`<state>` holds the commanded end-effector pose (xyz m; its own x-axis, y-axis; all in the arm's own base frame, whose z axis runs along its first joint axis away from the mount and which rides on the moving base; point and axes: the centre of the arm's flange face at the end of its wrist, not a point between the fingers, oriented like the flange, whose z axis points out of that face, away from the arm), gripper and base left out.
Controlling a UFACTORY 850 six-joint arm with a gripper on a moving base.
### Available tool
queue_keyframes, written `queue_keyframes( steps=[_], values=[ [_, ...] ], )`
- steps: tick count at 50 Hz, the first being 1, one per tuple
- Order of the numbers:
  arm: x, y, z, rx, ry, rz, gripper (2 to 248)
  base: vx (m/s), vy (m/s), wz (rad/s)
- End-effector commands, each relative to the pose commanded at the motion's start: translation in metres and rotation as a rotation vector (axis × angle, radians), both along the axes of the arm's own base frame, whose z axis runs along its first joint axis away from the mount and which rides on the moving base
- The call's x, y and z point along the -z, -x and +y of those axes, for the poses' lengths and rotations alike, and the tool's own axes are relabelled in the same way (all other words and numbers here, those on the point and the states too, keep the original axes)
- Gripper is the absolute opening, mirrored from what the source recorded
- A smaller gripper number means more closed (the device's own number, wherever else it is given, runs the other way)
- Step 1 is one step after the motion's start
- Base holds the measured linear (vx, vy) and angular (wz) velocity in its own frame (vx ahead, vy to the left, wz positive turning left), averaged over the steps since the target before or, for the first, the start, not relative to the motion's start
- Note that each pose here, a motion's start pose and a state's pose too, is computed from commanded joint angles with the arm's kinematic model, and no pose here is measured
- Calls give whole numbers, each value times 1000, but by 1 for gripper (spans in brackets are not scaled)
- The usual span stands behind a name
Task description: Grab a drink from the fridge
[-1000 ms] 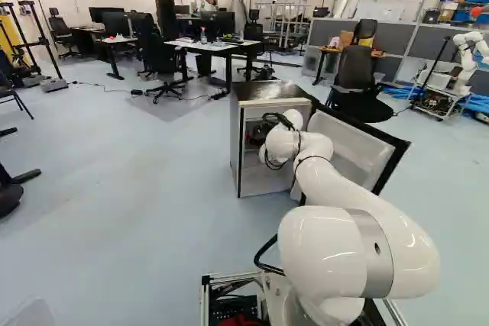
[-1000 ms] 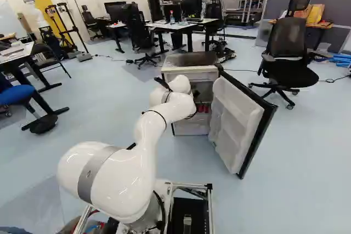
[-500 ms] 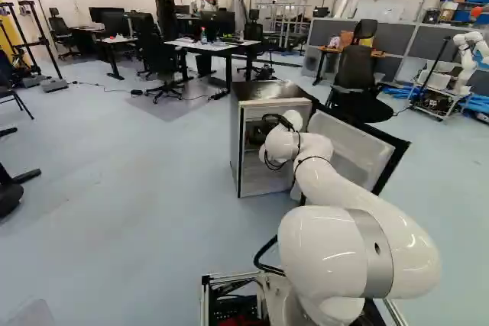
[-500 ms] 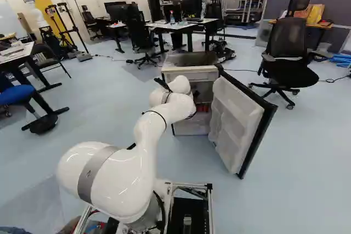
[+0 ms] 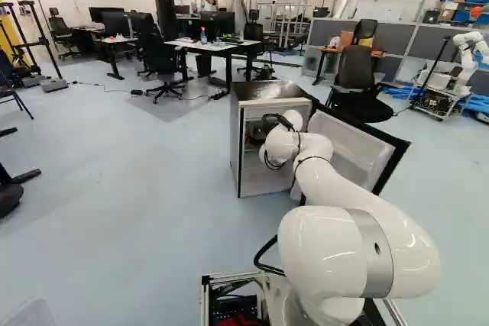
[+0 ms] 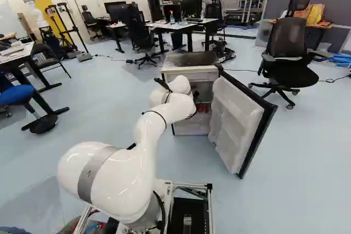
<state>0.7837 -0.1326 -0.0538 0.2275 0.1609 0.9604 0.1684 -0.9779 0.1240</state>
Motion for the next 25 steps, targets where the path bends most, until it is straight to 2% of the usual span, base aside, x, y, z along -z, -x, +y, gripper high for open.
queue_keyframes(
  steps=[8,25],
  values=[
    [-4,-1,0,0,0,1,247,0,0,0],
    [-26,-4,-1,0,-1,3,247,0,0,0]
  ],
)
